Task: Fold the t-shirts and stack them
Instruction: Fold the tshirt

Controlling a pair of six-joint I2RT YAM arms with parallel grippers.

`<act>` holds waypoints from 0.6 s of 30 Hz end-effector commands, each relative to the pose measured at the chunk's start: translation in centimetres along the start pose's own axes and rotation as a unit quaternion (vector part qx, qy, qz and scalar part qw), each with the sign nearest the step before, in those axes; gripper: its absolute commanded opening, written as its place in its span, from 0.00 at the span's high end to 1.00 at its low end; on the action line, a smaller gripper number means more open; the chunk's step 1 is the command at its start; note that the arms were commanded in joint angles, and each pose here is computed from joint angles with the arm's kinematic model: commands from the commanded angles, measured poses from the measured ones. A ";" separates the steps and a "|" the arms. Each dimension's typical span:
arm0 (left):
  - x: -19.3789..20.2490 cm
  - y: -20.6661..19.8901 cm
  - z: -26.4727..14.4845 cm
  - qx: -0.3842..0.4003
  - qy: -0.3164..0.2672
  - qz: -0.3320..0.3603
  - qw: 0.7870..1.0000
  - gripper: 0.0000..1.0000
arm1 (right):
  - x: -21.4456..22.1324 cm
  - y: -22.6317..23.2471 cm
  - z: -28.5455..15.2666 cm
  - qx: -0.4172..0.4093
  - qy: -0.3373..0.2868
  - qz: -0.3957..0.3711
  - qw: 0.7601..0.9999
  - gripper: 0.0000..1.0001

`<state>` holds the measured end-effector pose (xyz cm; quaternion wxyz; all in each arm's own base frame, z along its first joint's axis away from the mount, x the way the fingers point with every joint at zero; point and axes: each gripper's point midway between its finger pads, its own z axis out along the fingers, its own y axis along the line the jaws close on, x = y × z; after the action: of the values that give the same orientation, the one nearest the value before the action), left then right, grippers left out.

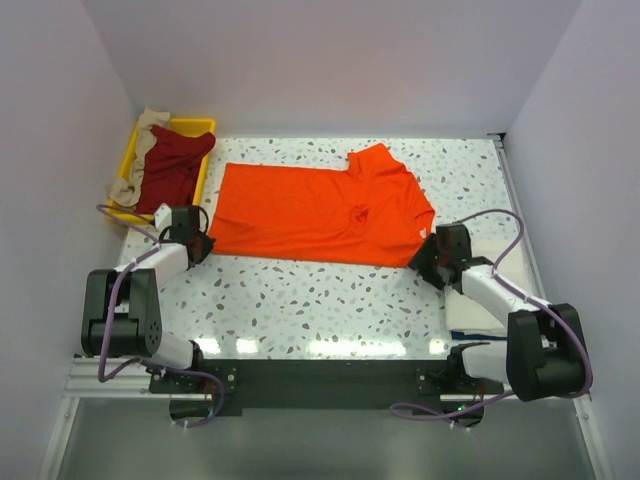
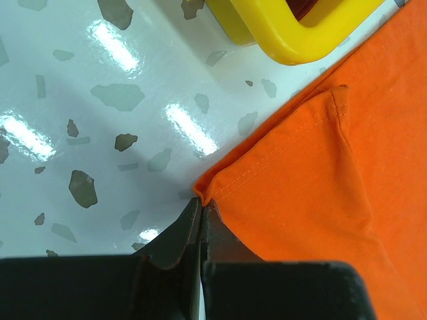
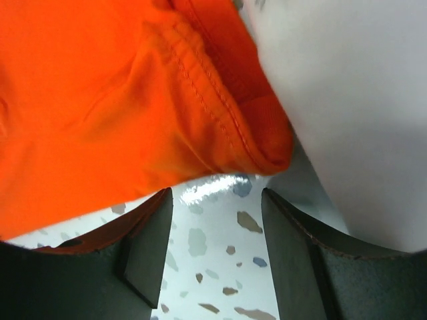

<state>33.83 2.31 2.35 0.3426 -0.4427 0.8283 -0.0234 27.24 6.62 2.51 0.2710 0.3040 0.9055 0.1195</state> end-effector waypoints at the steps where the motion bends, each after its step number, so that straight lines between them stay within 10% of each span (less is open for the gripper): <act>1: -1.2 -0.7 -0.4 0.013 -0.023 -0.011 1.000 1.00 | -3.3 0.8 0.8 -0.003 -0.074 0.038 0.997 0.41; 6: -1.2 -0.4 -0.5 0.011 -0.022 -0.011 1.000 1.00 | -4.7 0.8 1.1 0.009 -0.105 0.052 0.993 0.44; 18: -1.9 -0.1 -1.5 0.011 -0.030 -0.012 0.999 1.00 | -7.1 0.8 -0.1 0.049 -0.125 -0.001 0.991 0.93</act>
<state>33.79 2.40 3.19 0.3515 -0.4438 0.8237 -0.0309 30.90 4.05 3.63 0.3341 0.3378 0.8777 0.0623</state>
